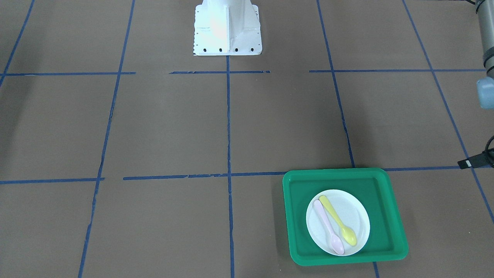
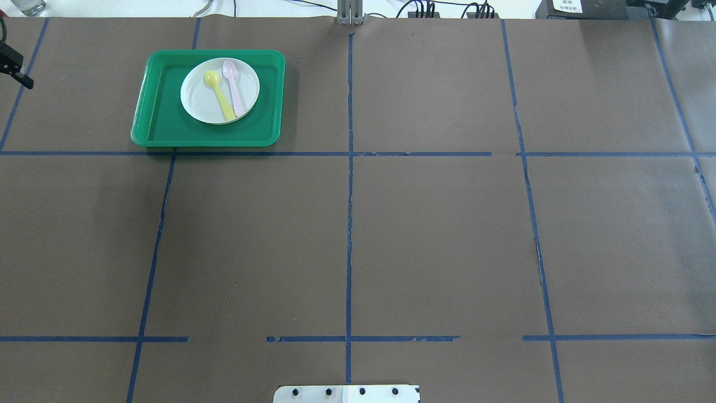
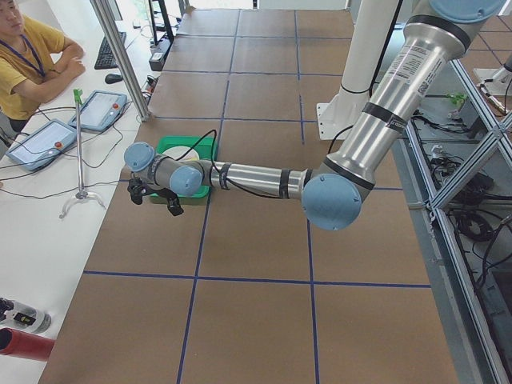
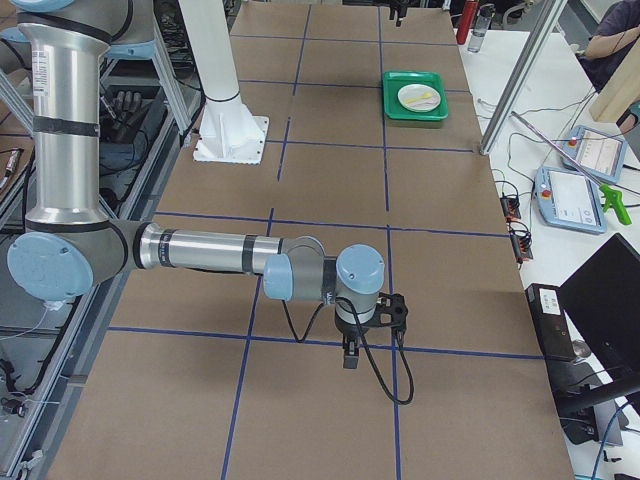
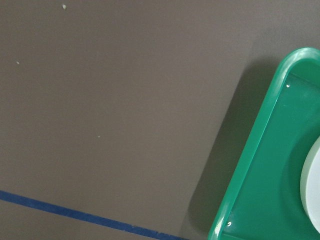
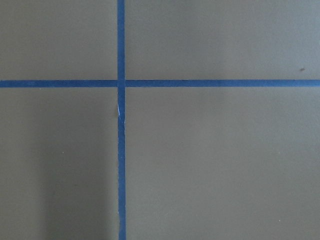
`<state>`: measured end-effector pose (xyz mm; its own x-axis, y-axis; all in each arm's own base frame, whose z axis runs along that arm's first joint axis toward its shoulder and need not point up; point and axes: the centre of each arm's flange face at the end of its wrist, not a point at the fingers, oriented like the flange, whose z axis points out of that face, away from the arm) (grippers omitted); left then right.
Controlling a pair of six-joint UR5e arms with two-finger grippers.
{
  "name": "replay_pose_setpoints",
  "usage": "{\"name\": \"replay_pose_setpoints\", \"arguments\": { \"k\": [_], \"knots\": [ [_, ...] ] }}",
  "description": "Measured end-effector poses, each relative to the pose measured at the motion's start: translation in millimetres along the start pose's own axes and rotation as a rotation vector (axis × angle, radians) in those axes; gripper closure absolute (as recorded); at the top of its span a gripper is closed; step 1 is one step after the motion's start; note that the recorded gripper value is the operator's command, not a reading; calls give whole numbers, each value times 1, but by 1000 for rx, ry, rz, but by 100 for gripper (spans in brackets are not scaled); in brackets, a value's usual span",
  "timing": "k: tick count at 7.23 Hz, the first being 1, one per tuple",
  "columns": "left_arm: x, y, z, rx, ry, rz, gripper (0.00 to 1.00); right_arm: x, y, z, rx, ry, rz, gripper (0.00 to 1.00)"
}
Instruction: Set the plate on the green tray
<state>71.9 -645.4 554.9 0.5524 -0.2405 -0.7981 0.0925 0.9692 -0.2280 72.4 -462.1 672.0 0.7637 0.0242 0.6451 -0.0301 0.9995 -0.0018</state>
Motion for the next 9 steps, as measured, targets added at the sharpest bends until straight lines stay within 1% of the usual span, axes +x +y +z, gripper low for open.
{"name": "replay_pose_setpoints", "arguments": {
  "k": [2,4,5,6,7,8,9],
  "knots": [
    [-37,36,-8,-13,-12,52,2,0,0,0,0,0,0,0],
    [-78,96,-12,-27,-25,102,1,0,0,0,0,0,0,0],
    [-96,122,-12,-30,-50,146,0,0,0,0,0,0,0,0],
    [-112,134,-10,-43,-94,205,0,0,0,0,0,0,0,0],
    [-133,145,-7,-73,-135,260,0,0,0,0,0,0,0,0],
    [-161,157,-2,-109,-158,298,0,0,0,0,0,0,0,0],
    [-184,160,-6,-113,-161,286,0,0,0,0,0,0,0,0]
  ]
}}
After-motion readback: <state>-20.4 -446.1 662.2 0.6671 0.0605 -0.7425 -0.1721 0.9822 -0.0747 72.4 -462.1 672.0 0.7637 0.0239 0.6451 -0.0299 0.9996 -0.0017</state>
